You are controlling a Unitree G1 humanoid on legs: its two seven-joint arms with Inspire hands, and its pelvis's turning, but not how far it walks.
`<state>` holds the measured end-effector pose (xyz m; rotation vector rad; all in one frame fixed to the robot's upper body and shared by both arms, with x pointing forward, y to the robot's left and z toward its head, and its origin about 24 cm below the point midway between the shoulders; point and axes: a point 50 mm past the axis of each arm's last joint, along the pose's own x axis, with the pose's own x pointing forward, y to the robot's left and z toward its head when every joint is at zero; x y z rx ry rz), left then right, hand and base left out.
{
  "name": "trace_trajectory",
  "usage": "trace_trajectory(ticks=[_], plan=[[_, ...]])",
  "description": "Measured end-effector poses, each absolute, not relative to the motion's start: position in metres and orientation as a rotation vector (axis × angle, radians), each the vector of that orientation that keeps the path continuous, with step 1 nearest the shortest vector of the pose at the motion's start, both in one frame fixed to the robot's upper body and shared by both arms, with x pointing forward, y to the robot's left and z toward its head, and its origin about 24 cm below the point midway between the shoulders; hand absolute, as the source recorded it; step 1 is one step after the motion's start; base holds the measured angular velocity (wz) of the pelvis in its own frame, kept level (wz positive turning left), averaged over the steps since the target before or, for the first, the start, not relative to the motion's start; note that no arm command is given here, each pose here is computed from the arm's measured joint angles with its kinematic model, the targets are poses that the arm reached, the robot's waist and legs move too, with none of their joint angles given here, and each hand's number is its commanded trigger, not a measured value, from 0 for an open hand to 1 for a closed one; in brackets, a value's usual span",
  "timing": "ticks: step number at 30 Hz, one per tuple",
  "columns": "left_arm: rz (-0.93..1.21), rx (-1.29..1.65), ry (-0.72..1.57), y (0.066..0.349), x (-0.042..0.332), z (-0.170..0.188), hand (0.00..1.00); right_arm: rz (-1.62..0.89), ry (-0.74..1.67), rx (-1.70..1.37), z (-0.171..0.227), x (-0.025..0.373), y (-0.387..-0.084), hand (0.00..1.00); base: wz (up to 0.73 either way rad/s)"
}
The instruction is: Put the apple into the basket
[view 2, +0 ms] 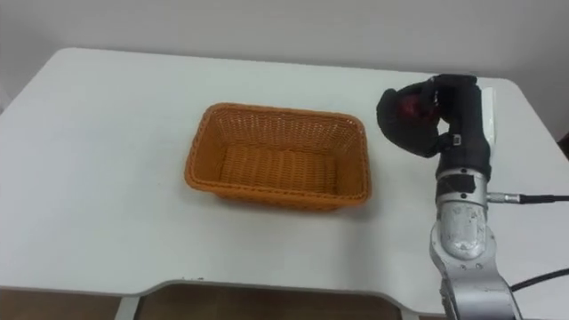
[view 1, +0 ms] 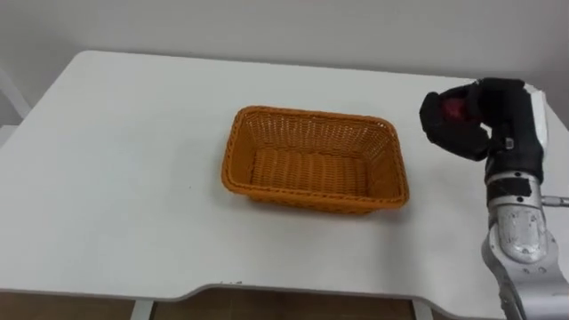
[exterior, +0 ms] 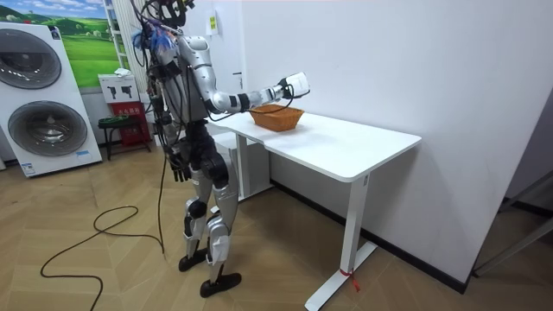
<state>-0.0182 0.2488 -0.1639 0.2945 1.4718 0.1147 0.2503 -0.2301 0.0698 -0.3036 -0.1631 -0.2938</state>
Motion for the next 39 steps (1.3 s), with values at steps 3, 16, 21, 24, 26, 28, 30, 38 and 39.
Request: trace_trajectory(ticks=[3,16,21,24,26,28,30,38,39], plan=[[0.092,0.302,1.458,0.247,-0.014,-0.164,0.0,-0.268,-0.18,-0.311,0.074,0.251,-0.227,1.0,0.0],[0.042,0.32,1.44,0.241,-0.002,-0.167,0.0,-0.021,-0.211,-0.341,0.076,0.256,-0.183,0.0,-0.01],[0.021,0.334,1.433,0.239,0.001,-0.167,0.0,0.028,-0.194,-0.359,0.074,0.257,-0.177,0.0,0.0],[0.021,0.337,1.427,0.239,0.004,-0.167,0.0,0.046,-0.194,-0.37,0.073,0.257,-0.172,0.0,0.0],[0.014,0.344,1.426,0.239,0.005,-0.167,0.0,0.063,-0.194,-0.376,0.073,0.257,-0.169,0.0,0.0],[-0.002,0.361,1.426,0.239,0.006,-0.167,0.0,0.079,-0.192,-0.375,0.071,0.256,-0.165,0.0,0.05],[-0.015,0.37,1.425,0.238,0.008,-0.168,0.0,0.093,-0.19,-0.375,0.07,0.256,-0.161,0.0,0.05],[-0.03,0.376,1.424,0.237,0.012,-0.168,0.0,0.126,-0.185,-0.383,0.069,0.255,-0.158,0.0,0.01],[-0.033,0.377,1.424,0.237,0.012,-0.168,0.0,0.132,-0.184,-0.383,0.069,0.255,-0.158,0.0,0.0]])
